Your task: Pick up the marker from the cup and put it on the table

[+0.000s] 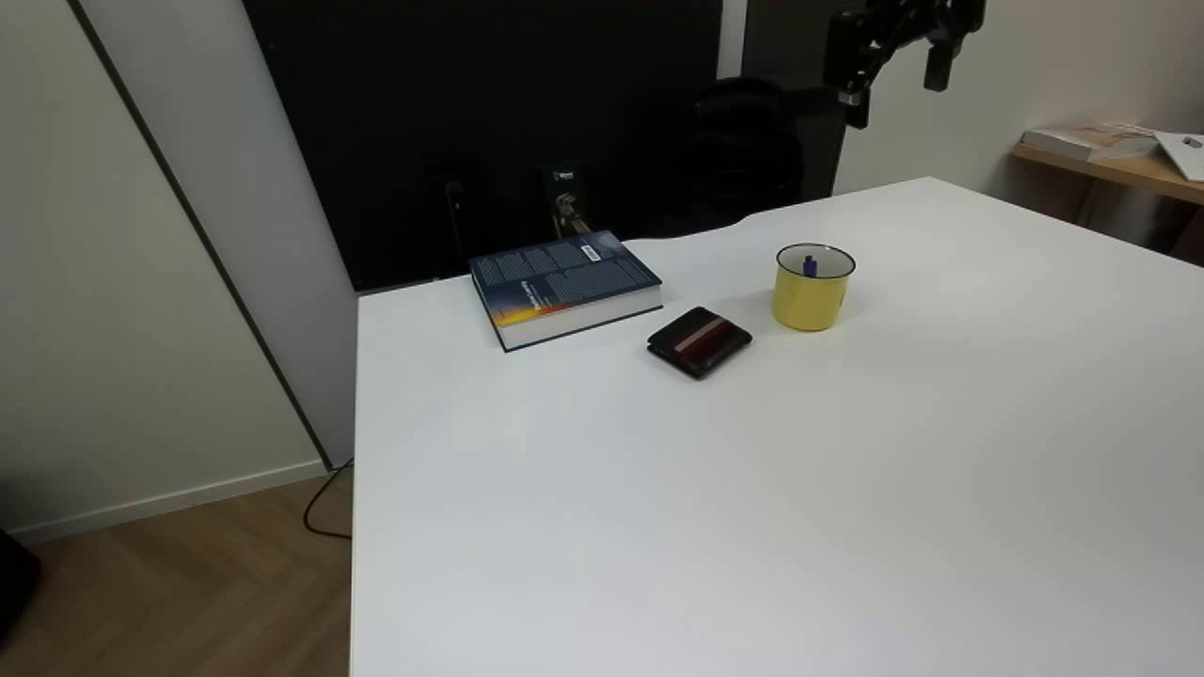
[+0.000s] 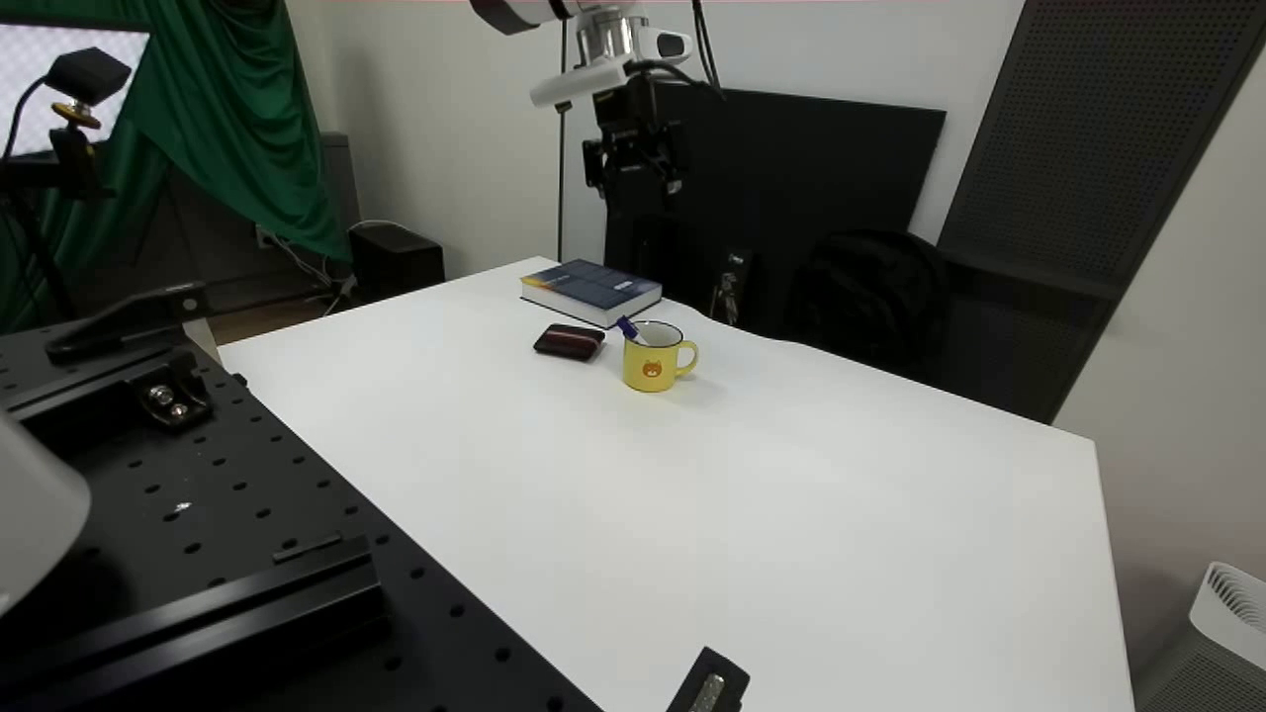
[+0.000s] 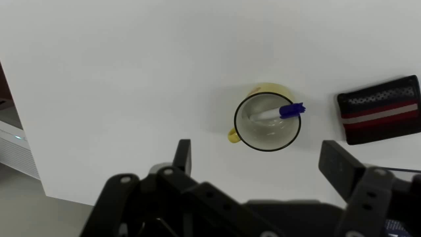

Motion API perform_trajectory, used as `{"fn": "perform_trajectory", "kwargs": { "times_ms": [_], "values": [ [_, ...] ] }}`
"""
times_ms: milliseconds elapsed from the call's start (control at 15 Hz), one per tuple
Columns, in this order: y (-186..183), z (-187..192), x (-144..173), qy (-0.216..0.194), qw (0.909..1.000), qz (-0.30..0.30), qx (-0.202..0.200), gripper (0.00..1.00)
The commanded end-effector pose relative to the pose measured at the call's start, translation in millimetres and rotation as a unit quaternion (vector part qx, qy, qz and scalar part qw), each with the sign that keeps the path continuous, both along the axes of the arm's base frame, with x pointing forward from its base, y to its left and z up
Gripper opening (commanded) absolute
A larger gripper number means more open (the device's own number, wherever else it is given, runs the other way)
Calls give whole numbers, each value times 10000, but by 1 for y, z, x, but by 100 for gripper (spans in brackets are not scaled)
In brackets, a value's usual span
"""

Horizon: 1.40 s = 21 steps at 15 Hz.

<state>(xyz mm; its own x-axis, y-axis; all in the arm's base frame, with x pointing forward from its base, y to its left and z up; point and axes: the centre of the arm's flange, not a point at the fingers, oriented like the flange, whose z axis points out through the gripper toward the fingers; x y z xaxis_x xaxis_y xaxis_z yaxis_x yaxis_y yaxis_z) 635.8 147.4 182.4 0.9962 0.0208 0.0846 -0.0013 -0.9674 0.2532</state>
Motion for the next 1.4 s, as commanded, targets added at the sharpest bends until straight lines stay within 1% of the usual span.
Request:
{"fn": "perform_trajectory", "kwargs": {
  "times_ms": [0, 133, 333, 400, 600, 800, 1133, 1333],
  "values": [
    [14, -21, 19, -379, 9993, -30, -61, 100],
    [20, -32, 18, -465, 9989, -55, -86, 100],
    [25, -51, 13, -378, 9990, -78, -236, 100],
    [26, -58, 12, -268, 9993, -58, -272, 100],
    [24, -75, 8, -274, 9984, -64, -486, 100],
    [23, -90, 5, -429, 9978, -81, -492, 100],
    [34, -106, 1, -807, 9958, -112, -411, 100],
    [39, -114, -2, -1173, 9914, -235, -528, 100]
  ]
}}
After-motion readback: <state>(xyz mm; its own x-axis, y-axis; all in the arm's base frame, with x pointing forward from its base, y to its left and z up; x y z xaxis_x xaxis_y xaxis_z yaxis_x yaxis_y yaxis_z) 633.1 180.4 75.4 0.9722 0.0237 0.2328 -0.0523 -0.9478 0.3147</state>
